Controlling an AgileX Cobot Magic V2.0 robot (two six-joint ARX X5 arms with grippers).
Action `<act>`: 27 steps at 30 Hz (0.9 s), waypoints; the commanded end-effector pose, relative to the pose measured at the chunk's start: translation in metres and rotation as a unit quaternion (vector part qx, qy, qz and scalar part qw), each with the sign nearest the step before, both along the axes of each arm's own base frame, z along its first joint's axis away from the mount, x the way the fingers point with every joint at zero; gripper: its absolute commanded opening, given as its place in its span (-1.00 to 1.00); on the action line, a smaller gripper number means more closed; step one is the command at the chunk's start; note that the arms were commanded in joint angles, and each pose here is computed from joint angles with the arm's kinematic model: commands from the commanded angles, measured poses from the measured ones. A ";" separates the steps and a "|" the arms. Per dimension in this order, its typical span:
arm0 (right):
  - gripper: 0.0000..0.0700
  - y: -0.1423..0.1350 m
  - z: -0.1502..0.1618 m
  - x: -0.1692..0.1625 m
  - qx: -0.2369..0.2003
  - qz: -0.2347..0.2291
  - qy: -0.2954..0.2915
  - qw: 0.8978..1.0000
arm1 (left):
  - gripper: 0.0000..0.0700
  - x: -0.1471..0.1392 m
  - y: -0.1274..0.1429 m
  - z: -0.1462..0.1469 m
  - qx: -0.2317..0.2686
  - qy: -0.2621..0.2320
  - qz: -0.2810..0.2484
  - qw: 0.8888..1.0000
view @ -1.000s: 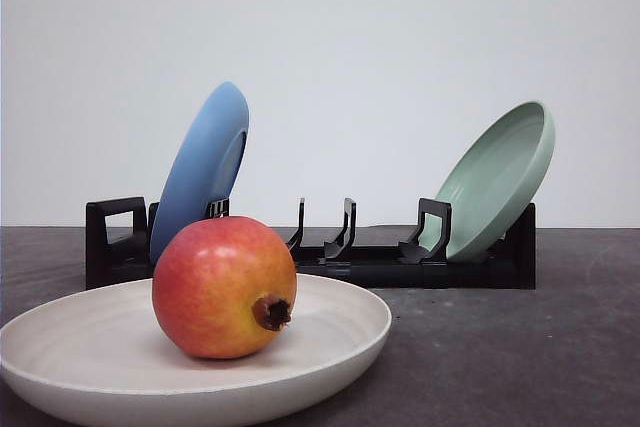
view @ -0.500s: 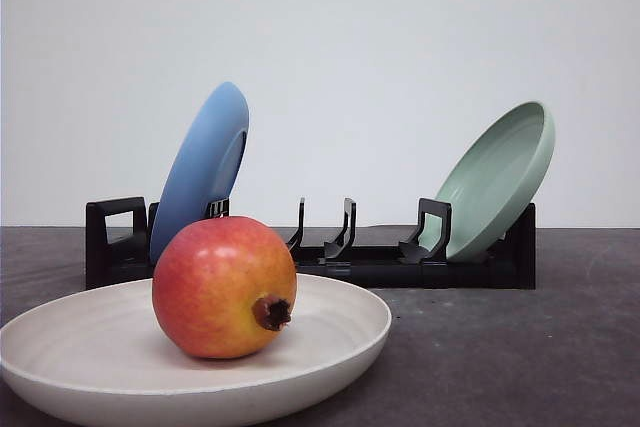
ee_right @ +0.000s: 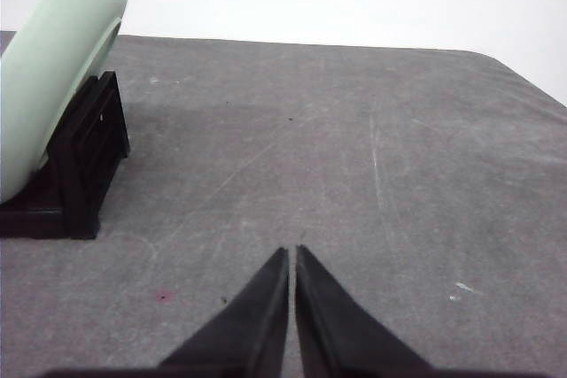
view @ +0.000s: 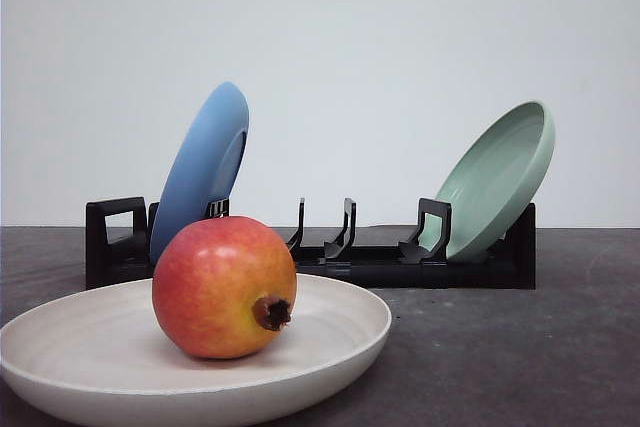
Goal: Place pomegranate in white plate
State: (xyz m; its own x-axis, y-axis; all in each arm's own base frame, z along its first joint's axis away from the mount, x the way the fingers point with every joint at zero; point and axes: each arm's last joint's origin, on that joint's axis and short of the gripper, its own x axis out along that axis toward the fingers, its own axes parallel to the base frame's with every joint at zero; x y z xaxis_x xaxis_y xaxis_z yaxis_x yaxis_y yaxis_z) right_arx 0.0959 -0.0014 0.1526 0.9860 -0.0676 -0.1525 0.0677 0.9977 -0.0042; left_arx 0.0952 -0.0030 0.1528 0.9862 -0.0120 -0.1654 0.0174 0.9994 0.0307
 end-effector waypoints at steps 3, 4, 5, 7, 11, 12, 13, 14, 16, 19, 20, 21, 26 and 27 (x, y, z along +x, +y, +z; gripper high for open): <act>-0.98 0.000 0.000 0.000 0.005 -0.003 -0.004 1.000 | -1.00 0.000 0.000 -0.004 0.004 0.006 0.000 1.000; -0.98 0.000 0.000 0.000 0.005 -0.003 -0.004 1.000 | -1.00 0.000 0.000 -0.004 0.004 0.006 0.000 1.000; -0.98 0.000 0.000 0.000 0.005 -0.003 -0.004 1.000 | -1.00 0.000 0.000 -0.004 0.004 0.006 0.000 1.000; -0.98 0.000 0.000 0.000 0.005 -0.003 -0.004 1.000 | -1.00 0.000 0.000 -0.004 0.004 0.006 0.000 1.000; -0.98 0.000 0.000 0.000 0.005 -0.003 -0.004 1.000 | -1.00 0.000 0.000 -0.004 0.004 0.006 0.001 1.000; -0.98 0.000 0.000 0.000 0.005 -0.003 -0.004 1.000 | -1.00 0.000 0.000 -0.004 0.004 0.006 0.000 1.000; -0.98 0.000 0.000 0.000 0.005 -0.003 -0.004 1.000 | -1.00 0.000 0.000 -0.004 0.004 0.006 0.001 1.000; -0.98 0.000 0.000 0.000 0.005 -0.003 -0.004 1.000 | -1.00 0.000 0.000 -0.004 0.004 0.006 0.000 1.000; -0.98 0.000 0.000 0.000 0.005 -0.003 -0.004 1.000 | -1.00 0.000 0.000 -0.004 0.004 0.006 0.000 1.000; -0.98 0.000 0.000 0.000 0.005 -0.003 -0.004 1.000 | -1.00 0.000 0.000 -0.004 0.004 0.006 0.000 1.000; -0.98 0.000 0.000 0.000 0.005 -0.003 -0.004 1.000 | -1.00 0.000 0.000 -0.004 0.004 0.006 0.001 1.000; -0.98 0.000 0.000 0.000 0.005 -0.003 -0.004 1.000 | -1.00 0.000 0.000 -0.004 0.004 0.006 0.000 1.000; -0.98 0.000 0.000 0.000 0.005 -0.003 -0.004 1.000 | -1.00 0.000 0.000 -0.004 0.004 0.006 0.001 1.000; -0.98 0.000 0.000 0.000 0.005 -0.003 -0.004 1.000 | -1.00 0.000 0.000 -0.004 0.004 0.006 0.000 1.000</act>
State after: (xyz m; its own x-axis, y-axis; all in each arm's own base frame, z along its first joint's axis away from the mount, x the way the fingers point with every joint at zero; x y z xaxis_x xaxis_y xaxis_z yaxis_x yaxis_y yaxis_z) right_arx 0.0959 -0.0014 0.1526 0.9860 -0.0676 -0.1525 0.0677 0.9977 -0.0042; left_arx 0.0952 -0.0030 0.1528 0.9861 -0.0120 -0.1657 0.0174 0.9994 0.0307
